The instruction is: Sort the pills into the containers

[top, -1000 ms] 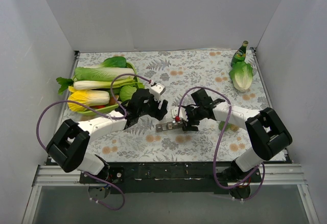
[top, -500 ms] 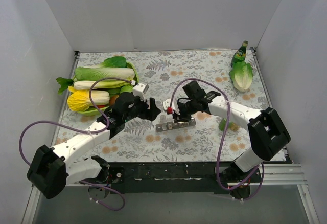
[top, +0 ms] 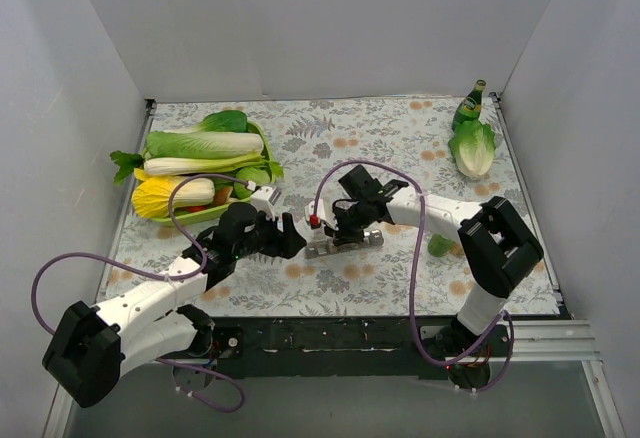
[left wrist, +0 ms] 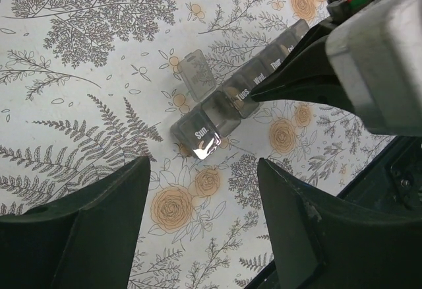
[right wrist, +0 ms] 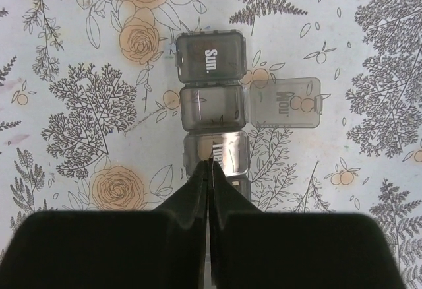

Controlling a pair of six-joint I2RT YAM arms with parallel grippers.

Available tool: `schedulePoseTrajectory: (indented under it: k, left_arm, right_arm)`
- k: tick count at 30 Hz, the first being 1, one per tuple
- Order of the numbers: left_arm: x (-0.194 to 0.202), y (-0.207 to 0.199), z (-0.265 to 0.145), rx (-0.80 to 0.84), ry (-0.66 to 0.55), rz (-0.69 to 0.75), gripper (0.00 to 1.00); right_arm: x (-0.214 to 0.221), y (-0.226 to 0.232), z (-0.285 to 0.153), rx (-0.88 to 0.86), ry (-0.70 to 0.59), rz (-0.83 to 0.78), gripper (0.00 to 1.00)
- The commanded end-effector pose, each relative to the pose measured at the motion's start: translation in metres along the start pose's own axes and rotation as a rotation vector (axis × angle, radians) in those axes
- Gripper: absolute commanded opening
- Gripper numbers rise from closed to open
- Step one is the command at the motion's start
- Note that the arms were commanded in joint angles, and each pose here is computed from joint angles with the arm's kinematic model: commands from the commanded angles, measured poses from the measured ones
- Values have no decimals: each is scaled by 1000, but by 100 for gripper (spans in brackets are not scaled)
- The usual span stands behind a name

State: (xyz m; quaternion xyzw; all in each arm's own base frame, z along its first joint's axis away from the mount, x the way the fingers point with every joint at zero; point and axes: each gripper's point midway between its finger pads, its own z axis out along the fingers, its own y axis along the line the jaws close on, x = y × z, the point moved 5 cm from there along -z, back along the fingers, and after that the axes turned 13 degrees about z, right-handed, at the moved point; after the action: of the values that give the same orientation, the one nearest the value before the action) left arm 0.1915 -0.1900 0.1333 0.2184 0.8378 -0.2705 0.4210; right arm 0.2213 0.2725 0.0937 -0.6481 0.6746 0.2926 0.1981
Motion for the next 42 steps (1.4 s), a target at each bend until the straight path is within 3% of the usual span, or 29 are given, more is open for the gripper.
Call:
schedulePoseTrajectory:
  k: [1,10,24,37,42]
  left_arm:
    - [-6,-1,-5,-2,-37,-11,65]
    - [7,-1,2,19,-5,-36,65]
    - [-2,2,-6,-21,-48,-29,67]
    - [-21,1,-20,-46,-108,-18,69]
    - [-25,1,-24,-49,-120,-18,70]
  right_arm:
    - [-2,-4,4,12,25,13,1]
    - [9,-11,13,36,74,27,1]
    - [-35,-3,-12,-4,-38,8,1]
    - [1,-12,17,0,69,98,1]
    - [-6,-10,13,-10,61,91,1]
